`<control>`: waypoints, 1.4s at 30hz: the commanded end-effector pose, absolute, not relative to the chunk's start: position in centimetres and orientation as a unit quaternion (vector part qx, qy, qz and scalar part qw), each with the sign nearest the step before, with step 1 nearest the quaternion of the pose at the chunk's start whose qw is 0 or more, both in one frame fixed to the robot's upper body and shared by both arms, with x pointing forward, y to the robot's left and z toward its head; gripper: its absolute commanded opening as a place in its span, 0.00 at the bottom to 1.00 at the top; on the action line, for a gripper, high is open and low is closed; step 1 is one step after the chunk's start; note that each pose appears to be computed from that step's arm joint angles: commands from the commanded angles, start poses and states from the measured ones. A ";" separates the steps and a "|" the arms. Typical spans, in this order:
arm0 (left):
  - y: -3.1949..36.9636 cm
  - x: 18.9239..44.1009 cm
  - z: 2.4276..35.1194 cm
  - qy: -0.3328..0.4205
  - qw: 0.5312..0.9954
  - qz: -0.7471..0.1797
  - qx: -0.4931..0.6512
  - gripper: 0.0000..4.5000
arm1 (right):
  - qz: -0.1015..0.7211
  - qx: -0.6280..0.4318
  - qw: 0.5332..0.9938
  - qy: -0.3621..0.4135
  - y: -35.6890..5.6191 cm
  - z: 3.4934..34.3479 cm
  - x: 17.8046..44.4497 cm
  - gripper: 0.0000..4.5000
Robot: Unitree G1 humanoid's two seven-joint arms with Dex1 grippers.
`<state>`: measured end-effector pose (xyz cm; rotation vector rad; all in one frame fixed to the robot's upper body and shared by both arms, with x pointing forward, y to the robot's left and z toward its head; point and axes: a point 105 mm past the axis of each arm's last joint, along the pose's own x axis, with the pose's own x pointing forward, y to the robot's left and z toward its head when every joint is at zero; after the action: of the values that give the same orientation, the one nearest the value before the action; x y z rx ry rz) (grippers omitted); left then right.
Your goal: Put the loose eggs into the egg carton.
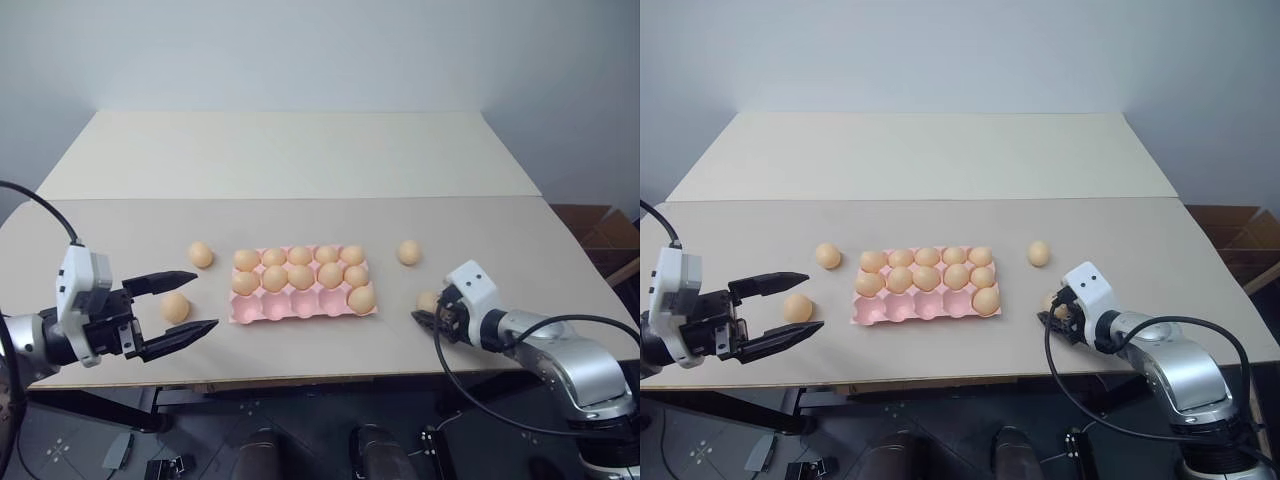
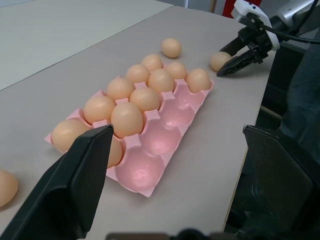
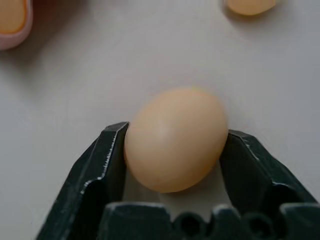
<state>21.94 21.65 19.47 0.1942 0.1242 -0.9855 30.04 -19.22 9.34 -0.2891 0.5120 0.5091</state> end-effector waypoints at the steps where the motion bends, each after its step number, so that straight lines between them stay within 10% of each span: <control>1: 21.6 21.8 20.0 0.053 0.874 -0.471 0.110 1.00 | 0.235 -0.153 0.938 0.202 -19.2 12.1 30.6 0.46; 10: 22.1 21.7 20.0 0.057 0.875 -0.468 0.114 1.00 | 0.367 -0.181 0.908 0.093 -11.1 17.5 29.8 0.45; 21: 22.0 21.8 20.0 0.056 0.875 -0.466 0.116 1.00 | 0.425 -0.205 0.875 0.109 -4.5 14.4 30.1 0.45; 29: 22.4 21.7 19.8 0.060 0.881 -0.455 0.116 1.00 | 0.428 -0.194 0.879 0.081 -5.9 17.1 29.5 0.99; 42: 26.5 20.6 18.6 0.087 0.906 -0.401 0.101 1.00 | 0.435 -0.202 0.877 0.032 -18.5 19.8 26.3 0.99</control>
<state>20.80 25.86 17.86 0.1764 0.2079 -0.8477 26.83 -17.54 18.34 -0.3783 0.1428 0.8834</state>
